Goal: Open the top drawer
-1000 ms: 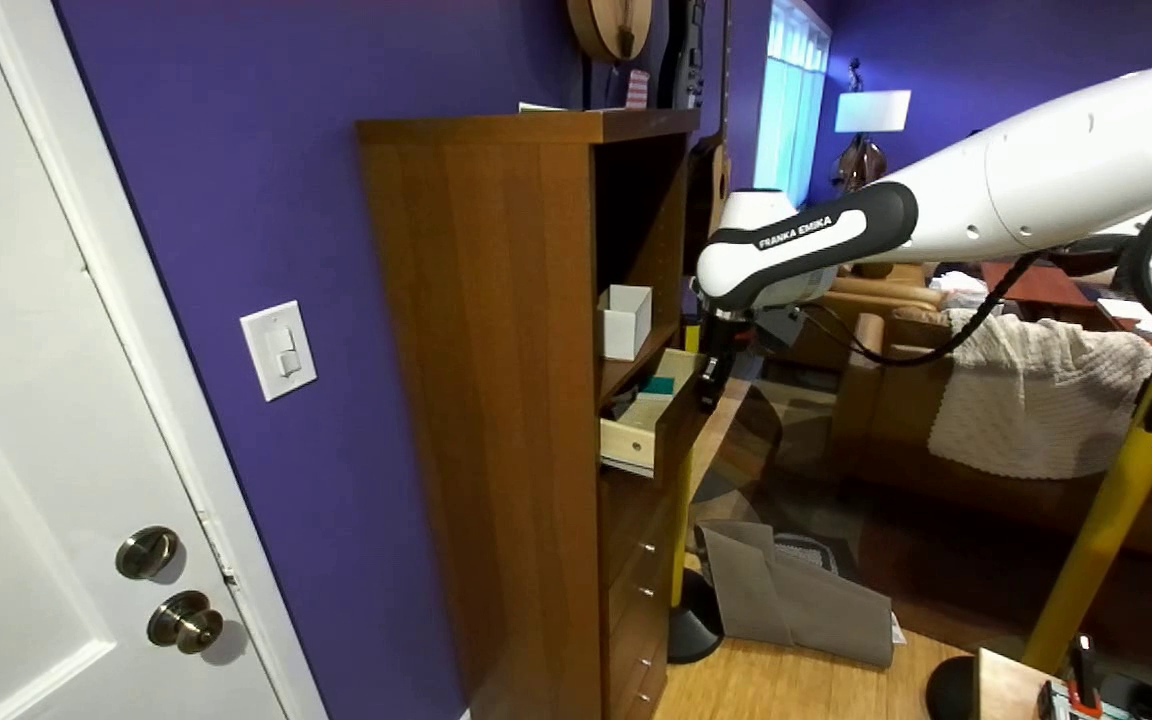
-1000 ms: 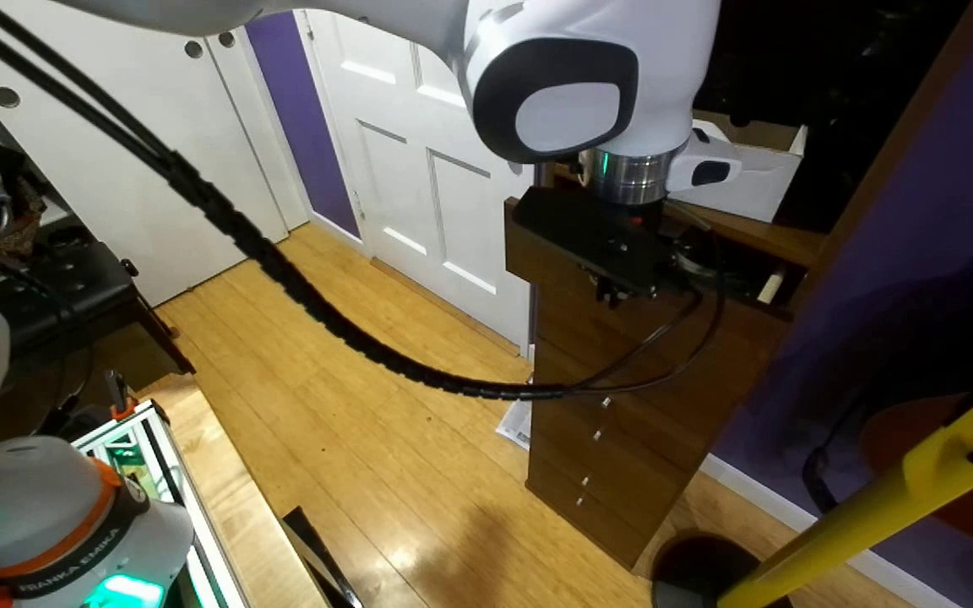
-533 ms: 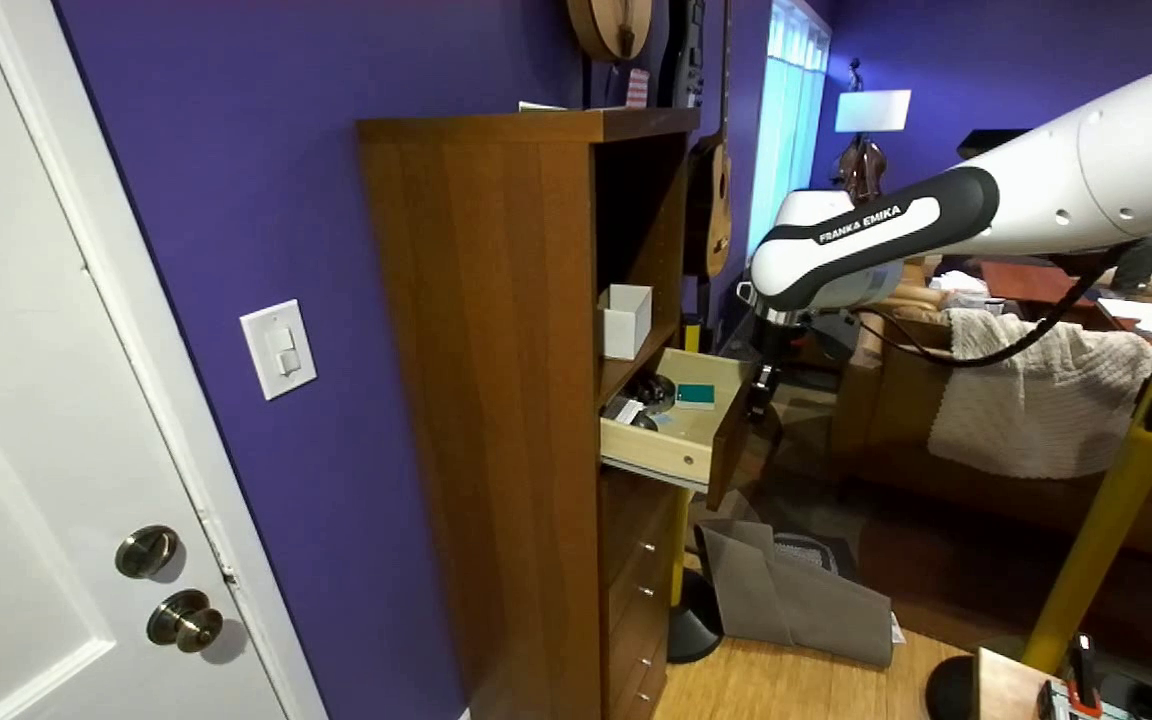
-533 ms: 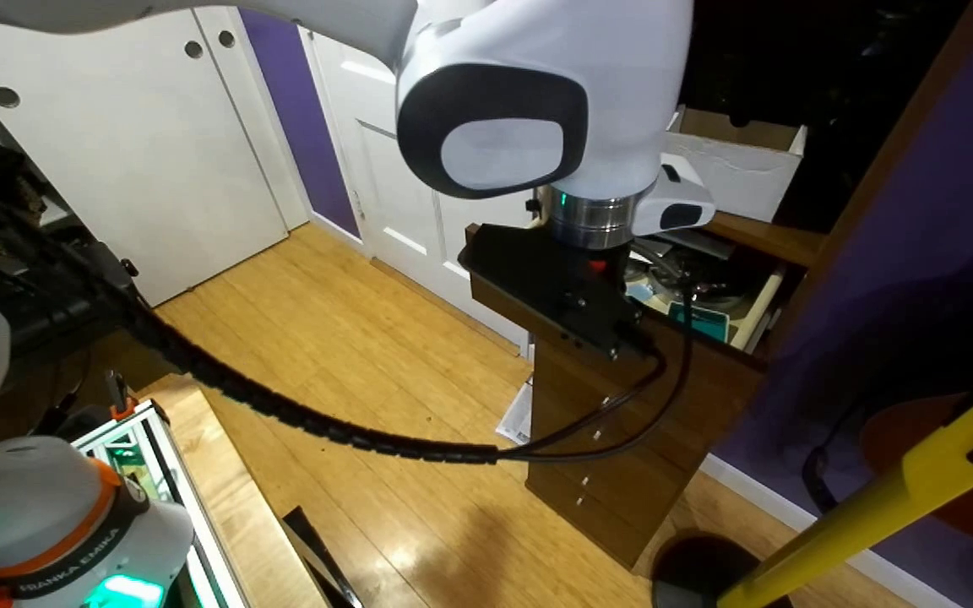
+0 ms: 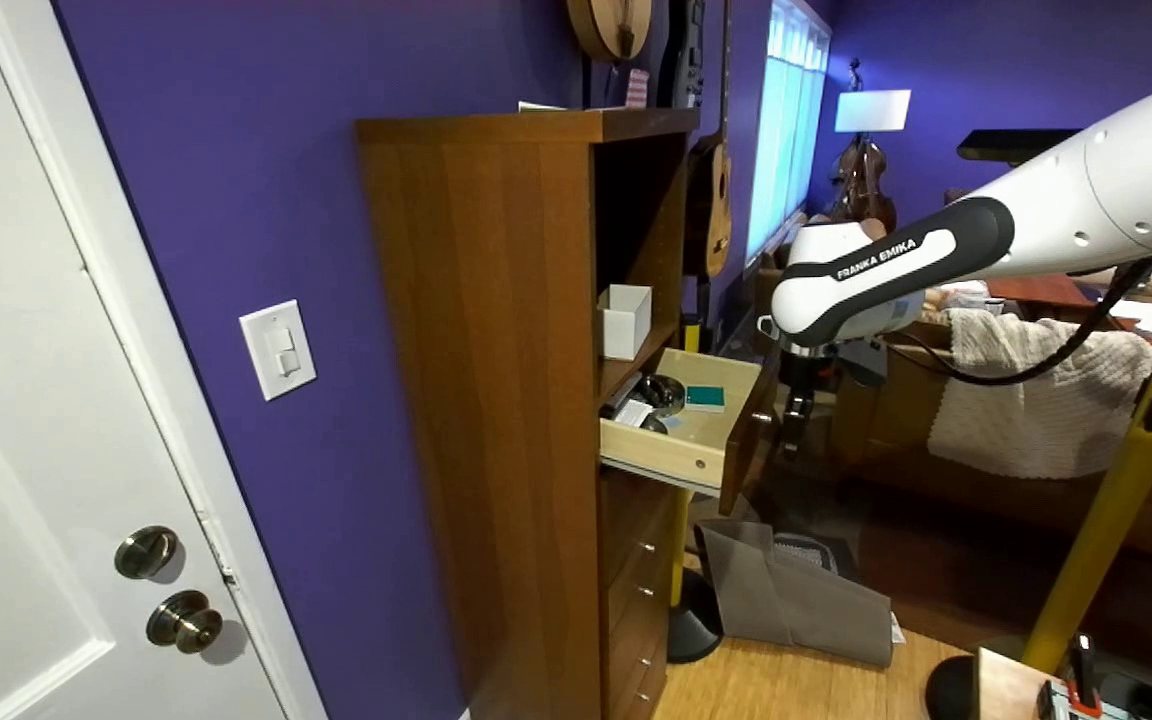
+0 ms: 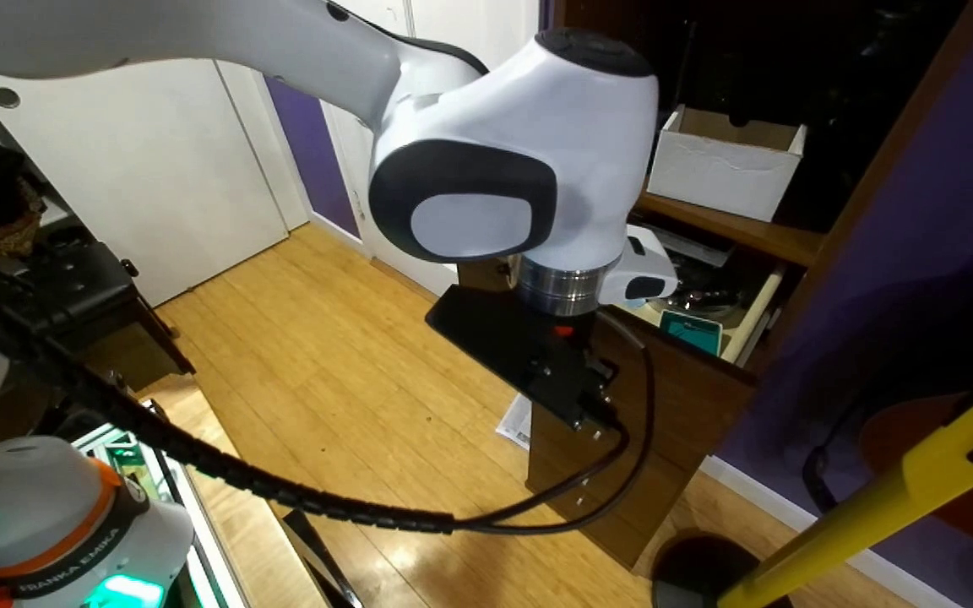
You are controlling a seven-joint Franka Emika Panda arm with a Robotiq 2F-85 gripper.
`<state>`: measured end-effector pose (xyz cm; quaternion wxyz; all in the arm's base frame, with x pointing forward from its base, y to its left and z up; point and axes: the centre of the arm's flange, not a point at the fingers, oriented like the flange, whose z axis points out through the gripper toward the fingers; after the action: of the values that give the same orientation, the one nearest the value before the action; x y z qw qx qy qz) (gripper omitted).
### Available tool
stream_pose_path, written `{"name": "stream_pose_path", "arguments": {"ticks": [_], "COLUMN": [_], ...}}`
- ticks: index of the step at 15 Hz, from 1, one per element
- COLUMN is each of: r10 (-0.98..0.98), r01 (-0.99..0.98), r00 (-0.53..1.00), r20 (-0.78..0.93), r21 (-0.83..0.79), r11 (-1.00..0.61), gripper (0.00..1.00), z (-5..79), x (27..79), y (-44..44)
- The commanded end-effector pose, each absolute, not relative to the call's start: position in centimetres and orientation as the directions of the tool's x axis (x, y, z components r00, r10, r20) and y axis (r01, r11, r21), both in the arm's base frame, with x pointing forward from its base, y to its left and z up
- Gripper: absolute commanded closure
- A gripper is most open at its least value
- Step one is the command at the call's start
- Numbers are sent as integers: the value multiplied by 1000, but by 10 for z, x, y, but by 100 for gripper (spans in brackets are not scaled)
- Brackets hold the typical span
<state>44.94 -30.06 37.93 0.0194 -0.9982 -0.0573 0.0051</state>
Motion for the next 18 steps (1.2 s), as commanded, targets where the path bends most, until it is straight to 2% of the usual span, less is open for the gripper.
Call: {"name": "stream_pose_path", "arguments": {"ticks": [1, 2, 3, 11, 15, 18], "r10": [141, 141, 143, 80, 64, 78], "r01": [139, 139, 140, 78, 72, 87], "r00": [988, 987, 986, 997, 993, 989], "r20": [-61, -75, -88, -10, 98, 123], "r21": [-31, -32, -41, -91, -72, -68], "r11": [-990, -990, -989, -993, -995, -994], "gripper": [8, 1, 0, 0, 0, 0], "z": [392, 400, 409, 530, 570, 565], "x": [437, 434, 431, 422, 448, 475], "y": [-292, -287, -282, -256, -254, -250]}}
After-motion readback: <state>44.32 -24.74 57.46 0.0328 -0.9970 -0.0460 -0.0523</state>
